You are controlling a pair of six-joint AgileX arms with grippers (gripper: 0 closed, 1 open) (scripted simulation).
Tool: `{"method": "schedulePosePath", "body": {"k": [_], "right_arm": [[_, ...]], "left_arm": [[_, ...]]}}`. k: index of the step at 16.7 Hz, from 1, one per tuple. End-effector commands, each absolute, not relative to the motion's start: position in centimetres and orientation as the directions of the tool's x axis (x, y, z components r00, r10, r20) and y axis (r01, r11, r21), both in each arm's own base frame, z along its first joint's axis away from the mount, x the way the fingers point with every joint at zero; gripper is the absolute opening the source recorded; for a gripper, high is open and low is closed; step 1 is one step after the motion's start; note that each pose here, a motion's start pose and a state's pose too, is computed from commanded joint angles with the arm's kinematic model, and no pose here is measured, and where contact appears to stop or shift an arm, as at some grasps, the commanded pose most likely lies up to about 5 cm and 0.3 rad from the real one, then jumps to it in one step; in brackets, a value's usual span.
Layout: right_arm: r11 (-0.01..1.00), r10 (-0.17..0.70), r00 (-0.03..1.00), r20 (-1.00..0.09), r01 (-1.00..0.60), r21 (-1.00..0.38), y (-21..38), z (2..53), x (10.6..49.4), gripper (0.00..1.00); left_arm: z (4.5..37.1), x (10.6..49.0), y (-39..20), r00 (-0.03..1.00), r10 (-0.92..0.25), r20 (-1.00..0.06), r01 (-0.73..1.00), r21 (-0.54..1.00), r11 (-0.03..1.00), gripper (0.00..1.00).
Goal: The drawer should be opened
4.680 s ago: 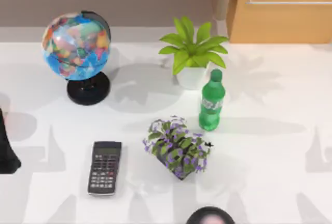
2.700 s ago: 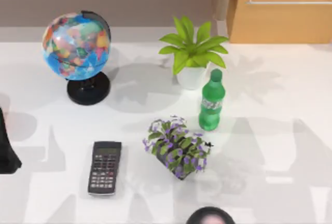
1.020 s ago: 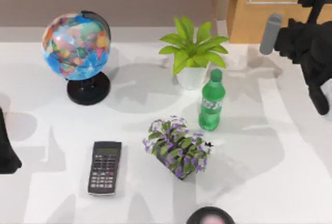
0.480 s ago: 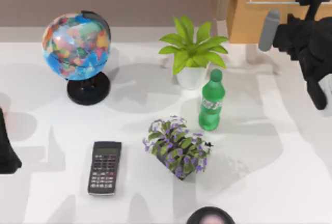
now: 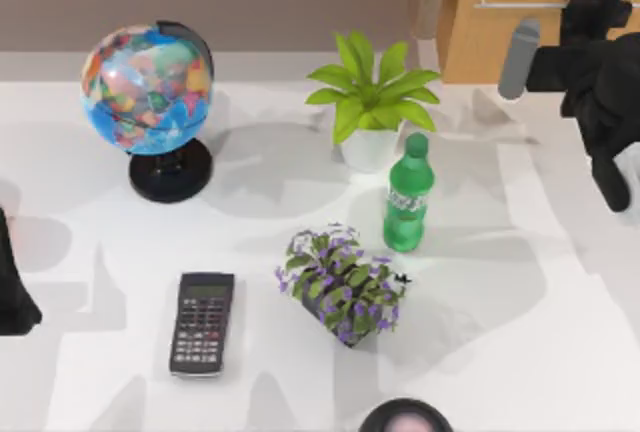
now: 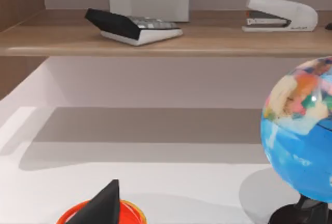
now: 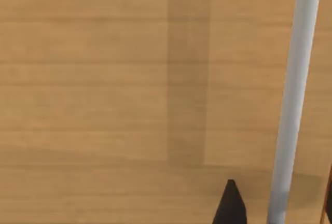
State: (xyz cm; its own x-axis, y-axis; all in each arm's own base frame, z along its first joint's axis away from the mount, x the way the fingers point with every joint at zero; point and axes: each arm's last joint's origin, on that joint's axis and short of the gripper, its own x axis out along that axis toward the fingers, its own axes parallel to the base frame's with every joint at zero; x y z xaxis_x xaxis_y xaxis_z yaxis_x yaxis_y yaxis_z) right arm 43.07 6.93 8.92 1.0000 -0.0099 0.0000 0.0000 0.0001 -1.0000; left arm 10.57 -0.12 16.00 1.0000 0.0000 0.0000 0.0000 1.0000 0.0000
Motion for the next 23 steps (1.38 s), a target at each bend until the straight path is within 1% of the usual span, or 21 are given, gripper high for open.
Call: {"method": "schedulePosePath", "body": {"k": [2, 3, 13, 20, 23], "right_arm": [[0.000, -0.010, 1.000, 0.000, 0.000, -1.000, 6.9, 8.9, 43.1, 0.02], [0.000, -0.010, 1.000, 0.000, 0.000, -1.000, 6.9, 8.9, 43.1, 0.00], [0.002, -0.007, 1.000, 0.003, 0.003, -1.000, 7.1, 9.0, 42.7, 0.00], [0.002, -0.008, 1.000, -0.010, -0.010, -1.000, 7.1, 8.7, 37.2, 0.00], [0.002, -0.008, 1.000, -0.005, -0.005, -1.000, 7.1, 8.8, 36.7, 0.00]], "left_arm": [[16.0, 10.6, -0.1, 1.000, 0.000, 0.000, 0.000, 0.000, 1.000, 1.00], [16.0, 10.6, -0.1, 1.000, 0.000, 0.000, 0.000, 0.000, 1.000, 1.00], [16.0, 10.6, -0.1, 1.000, 0.000, 0.000, 0.000, 0.000, 1.000, 1.00], [16.0, 10.6, -0.1, 1.000, 0.000, 0.000, 0.000, 0.000, 1.000, 1.00], [16.0, 10.6, -0.1, 1.000, 0.000, 0.000, 0.000, 0.000, 1.000, 1.00]]}}
